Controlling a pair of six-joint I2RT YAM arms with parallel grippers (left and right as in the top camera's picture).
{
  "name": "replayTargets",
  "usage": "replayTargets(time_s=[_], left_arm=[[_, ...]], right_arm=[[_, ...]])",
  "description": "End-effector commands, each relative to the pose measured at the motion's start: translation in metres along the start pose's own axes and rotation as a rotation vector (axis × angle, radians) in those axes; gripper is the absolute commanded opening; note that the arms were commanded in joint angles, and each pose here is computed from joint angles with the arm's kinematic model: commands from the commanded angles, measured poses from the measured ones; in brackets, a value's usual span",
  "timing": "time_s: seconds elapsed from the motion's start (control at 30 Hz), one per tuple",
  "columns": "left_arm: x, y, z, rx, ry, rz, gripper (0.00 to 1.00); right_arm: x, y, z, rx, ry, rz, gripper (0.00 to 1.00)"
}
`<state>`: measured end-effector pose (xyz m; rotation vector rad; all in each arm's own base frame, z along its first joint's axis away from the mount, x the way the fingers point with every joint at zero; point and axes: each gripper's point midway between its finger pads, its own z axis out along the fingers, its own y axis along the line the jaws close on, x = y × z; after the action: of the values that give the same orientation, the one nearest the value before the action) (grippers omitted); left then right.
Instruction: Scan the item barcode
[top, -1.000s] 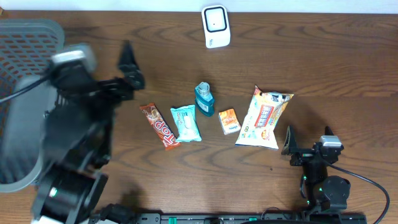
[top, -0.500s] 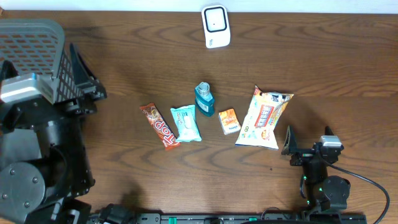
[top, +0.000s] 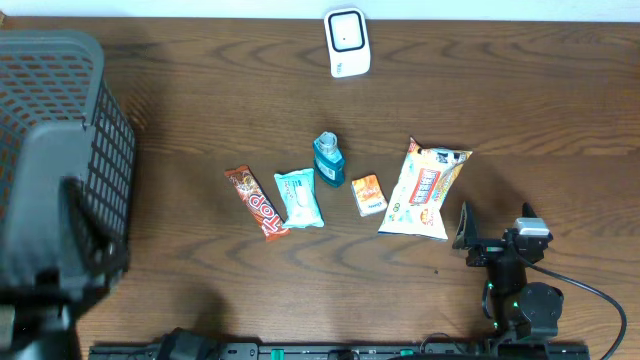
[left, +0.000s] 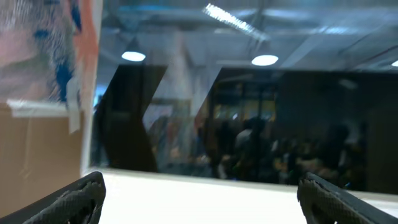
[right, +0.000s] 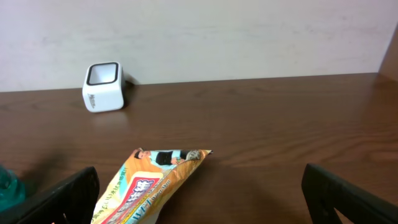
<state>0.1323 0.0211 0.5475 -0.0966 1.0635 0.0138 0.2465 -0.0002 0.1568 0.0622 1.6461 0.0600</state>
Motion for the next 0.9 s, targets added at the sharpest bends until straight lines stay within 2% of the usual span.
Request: replayTargets(time_s=[0.0, 0.3, 0.6, 0.87], left_arm=[[-0.013, -0.003, -0.021, 0.068, -0.063, -0.001, 0.98], [-0.054, 0.028, -0.081, 0.006, -0.227, -0.032, 0.98], [-0.062, 0.035, -0.105, -0.031, -0.277, -0.016, 0.98], [-0.065, 0.011, -0.127, 0.073, -0.337, 0.045, 0.98]], right_arm=[[0.001, -0.002, 0.000, 0.010, 0.004, 0.013, 0.99], [0.001, -0.002, 0.000, 0.010, 0.004, 0.013, 0.99], [0.001, -0.002, 0.000, 0.010, 0.004, 0.013, 0.99], [0.001, -0.002, 0.000, 0.010, 0.004, 0.013, 0.99]])
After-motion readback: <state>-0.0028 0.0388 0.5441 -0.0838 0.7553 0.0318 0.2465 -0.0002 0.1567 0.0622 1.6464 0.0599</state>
